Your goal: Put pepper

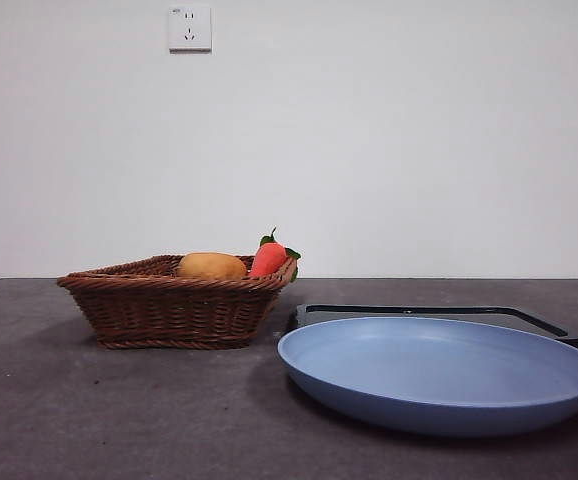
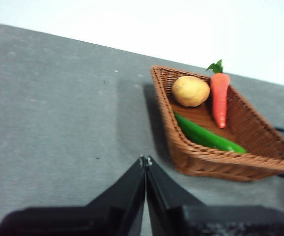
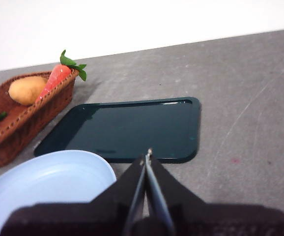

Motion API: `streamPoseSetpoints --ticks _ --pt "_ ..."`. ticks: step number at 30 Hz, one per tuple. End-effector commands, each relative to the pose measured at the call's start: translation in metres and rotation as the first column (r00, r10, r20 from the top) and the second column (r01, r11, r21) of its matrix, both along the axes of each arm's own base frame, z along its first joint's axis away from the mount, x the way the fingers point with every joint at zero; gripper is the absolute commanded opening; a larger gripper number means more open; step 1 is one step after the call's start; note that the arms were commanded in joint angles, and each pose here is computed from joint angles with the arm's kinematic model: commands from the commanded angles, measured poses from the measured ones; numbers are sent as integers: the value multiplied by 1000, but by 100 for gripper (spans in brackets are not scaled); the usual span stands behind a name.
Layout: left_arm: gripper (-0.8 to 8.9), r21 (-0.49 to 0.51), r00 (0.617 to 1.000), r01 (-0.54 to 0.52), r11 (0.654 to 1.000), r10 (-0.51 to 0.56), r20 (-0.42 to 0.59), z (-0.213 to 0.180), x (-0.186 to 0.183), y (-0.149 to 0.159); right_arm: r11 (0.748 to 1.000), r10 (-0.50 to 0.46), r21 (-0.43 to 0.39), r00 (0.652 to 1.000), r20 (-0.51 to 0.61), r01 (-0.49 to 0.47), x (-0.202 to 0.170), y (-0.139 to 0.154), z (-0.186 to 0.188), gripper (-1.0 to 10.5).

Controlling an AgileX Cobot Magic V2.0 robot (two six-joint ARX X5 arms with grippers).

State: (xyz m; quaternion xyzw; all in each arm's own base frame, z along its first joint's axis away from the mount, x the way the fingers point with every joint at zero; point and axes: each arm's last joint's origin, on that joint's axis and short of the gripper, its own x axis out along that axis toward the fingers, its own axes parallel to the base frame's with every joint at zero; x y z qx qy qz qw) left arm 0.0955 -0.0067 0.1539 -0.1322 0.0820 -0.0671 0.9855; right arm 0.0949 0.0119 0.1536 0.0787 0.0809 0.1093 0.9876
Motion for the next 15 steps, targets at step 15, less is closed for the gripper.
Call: streamPoseSetpoints --ticks 15 --pt "6 -170 993 106 980 -113 -29 54 -5 -3 970 -21 244 999 40 11 -6 0 77 5"
